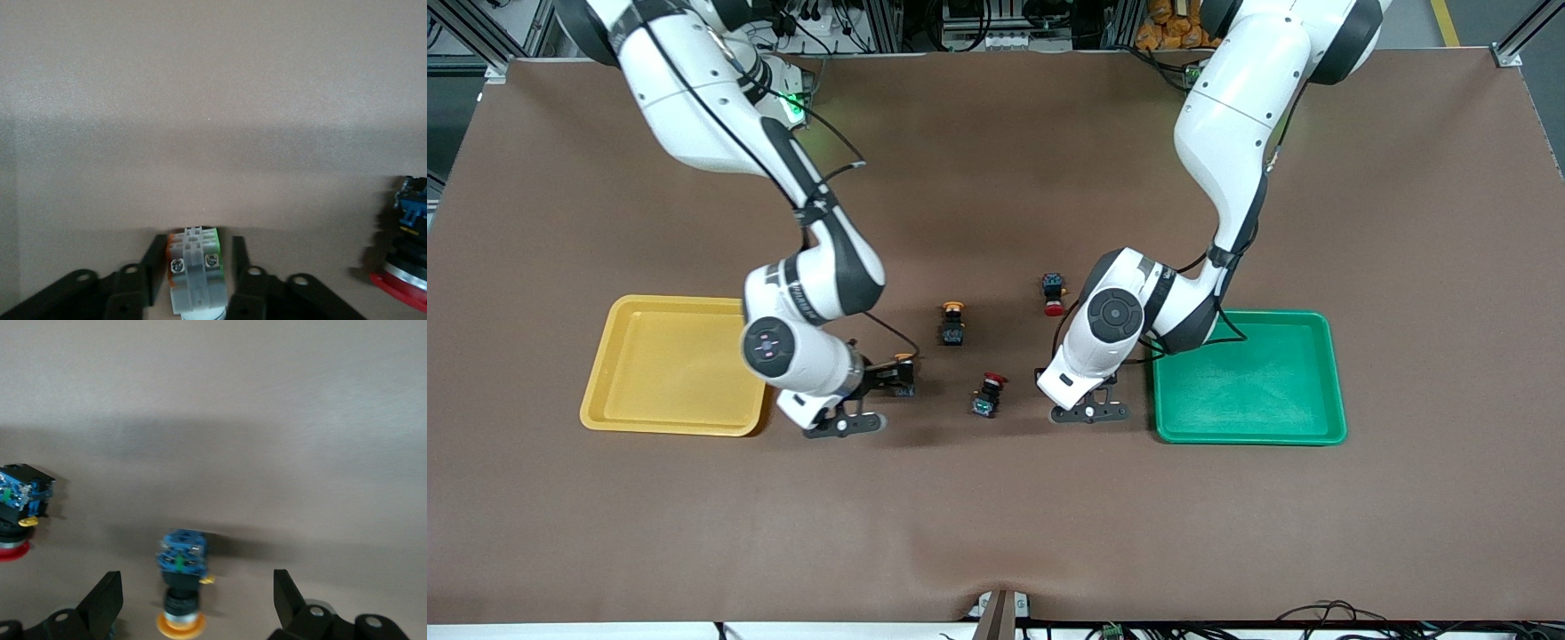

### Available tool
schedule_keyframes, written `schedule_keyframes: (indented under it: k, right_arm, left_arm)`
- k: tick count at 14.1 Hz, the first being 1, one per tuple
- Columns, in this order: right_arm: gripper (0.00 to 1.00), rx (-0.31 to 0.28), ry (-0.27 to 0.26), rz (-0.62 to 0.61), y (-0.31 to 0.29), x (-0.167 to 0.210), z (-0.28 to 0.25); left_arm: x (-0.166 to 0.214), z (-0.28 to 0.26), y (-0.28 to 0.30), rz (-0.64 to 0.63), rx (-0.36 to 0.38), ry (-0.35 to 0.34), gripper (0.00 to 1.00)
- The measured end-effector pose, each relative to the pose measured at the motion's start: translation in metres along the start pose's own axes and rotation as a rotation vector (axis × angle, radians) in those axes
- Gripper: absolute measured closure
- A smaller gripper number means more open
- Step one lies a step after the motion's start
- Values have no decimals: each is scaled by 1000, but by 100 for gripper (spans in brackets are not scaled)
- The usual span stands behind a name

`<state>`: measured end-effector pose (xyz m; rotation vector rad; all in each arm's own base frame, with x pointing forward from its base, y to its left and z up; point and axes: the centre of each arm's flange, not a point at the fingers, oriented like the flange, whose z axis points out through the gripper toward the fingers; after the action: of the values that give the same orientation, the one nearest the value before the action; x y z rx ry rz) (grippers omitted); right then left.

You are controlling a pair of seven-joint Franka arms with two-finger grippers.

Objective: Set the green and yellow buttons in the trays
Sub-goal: 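Grasp the white button with the left gripper, the blue with the right gripper, then lift the white button with the left gripper, the blue with the right gripper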

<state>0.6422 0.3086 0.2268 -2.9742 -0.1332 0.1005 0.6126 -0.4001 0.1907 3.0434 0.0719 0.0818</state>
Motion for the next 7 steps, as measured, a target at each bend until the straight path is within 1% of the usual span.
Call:
schedule_keyframes:
  k: [1, 2, 4, 7]
  right_arm:
    - [0, -3, -3, 0, -8, -3, 8]
    - [0, -6, -7, -2, -12, -5, 15]
    - [0, -15, -25, -2, -11, -9, 29]
    - [0, -22, -38, 2, -8, -12, 42]
  left_arm:
    - [0, -1, 0, 0, -1, 1, 67]
    - [1, -3, -1, -5, 4, -5, 67]
    - [7, -14, -11, -23, 35, -40, 67]
    - [32, -67, -52, -59, 78, -96, 67]
